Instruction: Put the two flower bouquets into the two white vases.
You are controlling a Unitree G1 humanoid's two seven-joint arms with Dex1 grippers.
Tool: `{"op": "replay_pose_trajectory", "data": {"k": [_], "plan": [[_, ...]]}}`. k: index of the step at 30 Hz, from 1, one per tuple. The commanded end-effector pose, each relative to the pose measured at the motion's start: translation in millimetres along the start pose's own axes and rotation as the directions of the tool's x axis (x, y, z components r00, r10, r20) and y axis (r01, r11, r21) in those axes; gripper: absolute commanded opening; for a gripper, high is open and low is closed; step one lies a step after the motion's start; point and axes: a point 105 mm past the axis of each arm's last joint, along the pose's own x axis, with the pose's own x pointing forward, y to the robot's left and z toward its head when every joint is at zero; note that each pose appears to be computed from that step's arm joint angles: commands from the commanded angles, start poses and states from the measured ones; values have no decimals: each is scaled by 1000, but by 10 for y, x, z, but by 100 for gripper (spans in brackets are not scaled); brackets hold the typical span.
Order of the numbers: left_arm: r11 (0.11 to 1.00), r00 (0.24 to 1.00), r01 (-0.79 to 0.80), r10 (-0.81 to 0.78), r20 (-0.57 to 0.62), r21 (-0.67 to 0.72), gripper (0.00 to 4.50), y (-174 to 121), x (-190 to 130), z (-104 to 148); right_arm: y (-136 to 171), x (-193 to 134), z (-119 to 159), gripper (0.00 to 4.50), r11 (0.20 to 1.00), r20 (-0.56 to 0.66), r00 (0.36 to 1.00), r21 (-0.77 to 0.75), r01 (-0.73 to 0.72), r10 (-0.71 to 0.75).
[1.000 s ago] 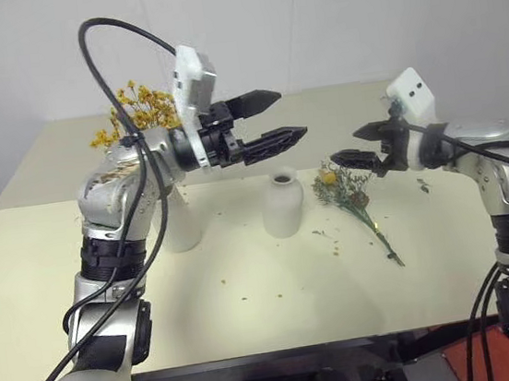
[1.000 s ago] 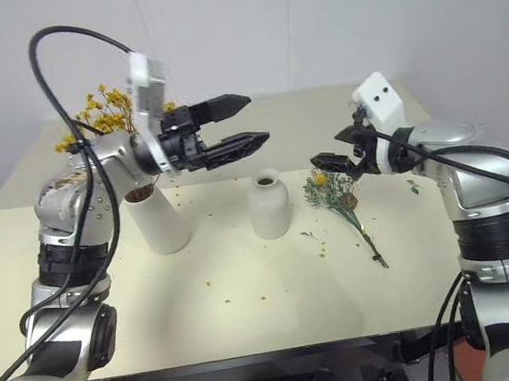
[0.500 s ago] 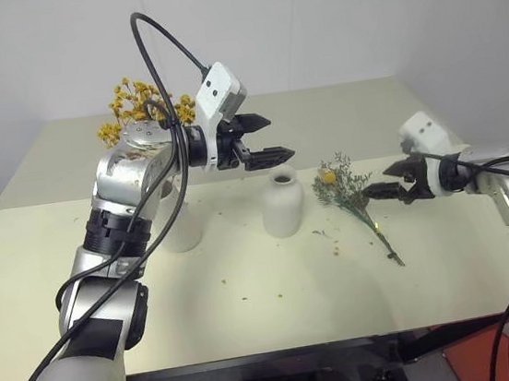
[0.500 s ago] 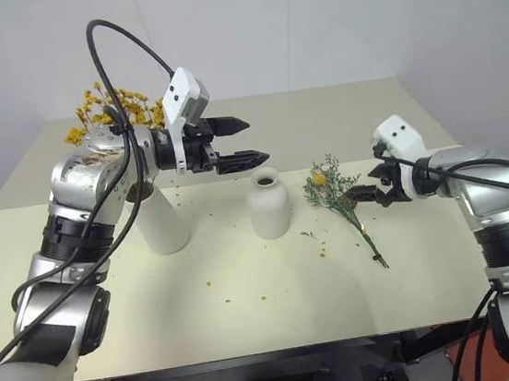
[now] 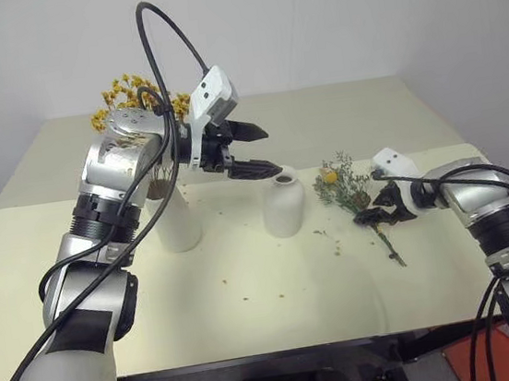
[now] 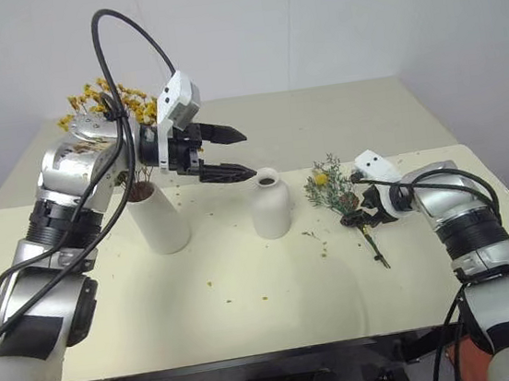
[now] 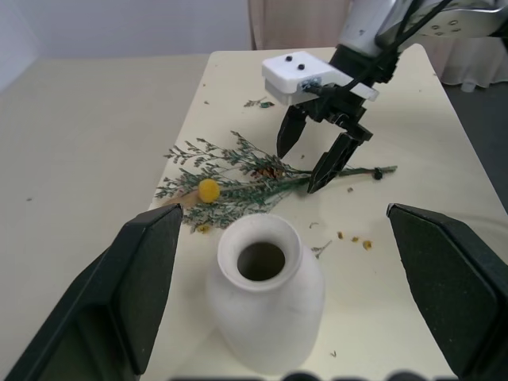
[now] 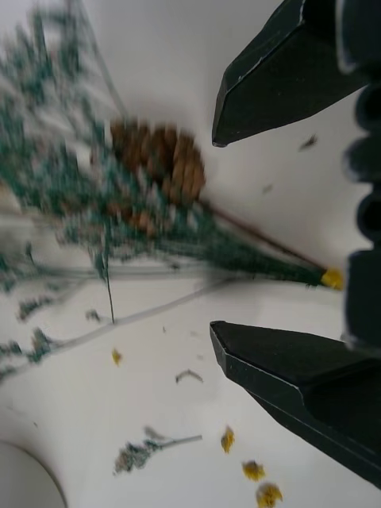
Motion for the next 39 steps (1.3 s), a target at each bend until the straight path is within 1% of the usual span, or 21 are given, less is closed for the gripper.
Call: {"op": "replay_pose_trajectory", "data": {"k": [1, 5, 10, 13, 16, 20, 22, 23, 24, 25, 27, 28, 29, 31, 33, 35, 38, 39], "plan": [[997, 1000, -19, 19, 2, 73, 449, 49, -57, 148, -80, -33, 94, 417, 999, 22, 999, -22, 50, -50], [997, 1000, -25, 25, 3, 74, 449, 64, -48, 148, -193, -60, 145, 417, 995, 48, 994, 9, 99, -100], [997, 1000, -10, 9, 4, 73, 449, 41, -28, 149, -165, -51, 96, 417, 998, 27, 997, -3, 67, -67], [997, 1000, -1, 1, 1, 75, 450, 31, -14, 147, -24, 6, 20, 357, 999, -5, 1000, -36, -4, 4], [997, 1000, 2, -1, -4, 79, 450, 34, -11, 145, 52, 24, 1, 256, 998, -14, 1000, -51, -28, 28], [997, 1000, 3, -2, -8, 82, 450, 37, -12, 146, 25, 2, 18, 114, 999, 1, 1000, -47, -8, 8], [997, 1000, 4, -3, -10, 83, 450, 40, -18, 144, -34, -41, 68, 44, 999, 29, 999, -35, 19, -18], [996, 1000, 5, -4, -12, 85, 450, 42, -25, 144, -136, -122, 187, 10, 998, 84, 994, -7, 70, -69], [996, 1000, 6, -5, -14, 86, 450, 43, -30, 144, -206, -182, 268, 4, 994, 123, 987, 17, 103, -105], [996, 1000, 5, -4, -18, 87, 450, 49, -39, 140, -308, -291, 412, 4, 987, 190, 969, 62, 149, -159], [996, 999, 9, -6, -33, 92, 450, 55, -57, 126, -458, -531, 708, 4, 967, 337, 908, 139, 213, -248], [995, 999, 12, -8, -38, 95, 450, 56, -64, 121, -492, -611, 799, 4, 961, 382, 884, 168, 221, -270], [995, 999, 13, -9, -41, 97, 450, 59, -68, 119, -497, -687, 896, 4, 959, 436, 855, 165, 229, -279], [995, 999, 14, -9, -43, 101, 450, 66, -76, 125, -442, -835, 1120, 4, 964, 564, 782, 162, 210, -265], [995, 999, 15, -10, -45, 103, 450, 70, -82, 129, -360, -1028, 1375, 4, 968, 702, 667, 178, 175, -250], [994, 999, 17, -12, -48, 105, 450, 72, -90, 126, -267, -1197, 1567, 4, 973, 801, 554, 203, 107, -228], [994, 998, 23, -17, -55, 107, 450, 71, -92, 117, -44, -1389, 1798, 4, 982, 905, 390, 187, -11, -168], [994, 998, 24, -18, -56, 107, 450, 71, -89, 117, 21, -1426, 1847, 4, 983, 924, 349, 179, -38, -155]]}}
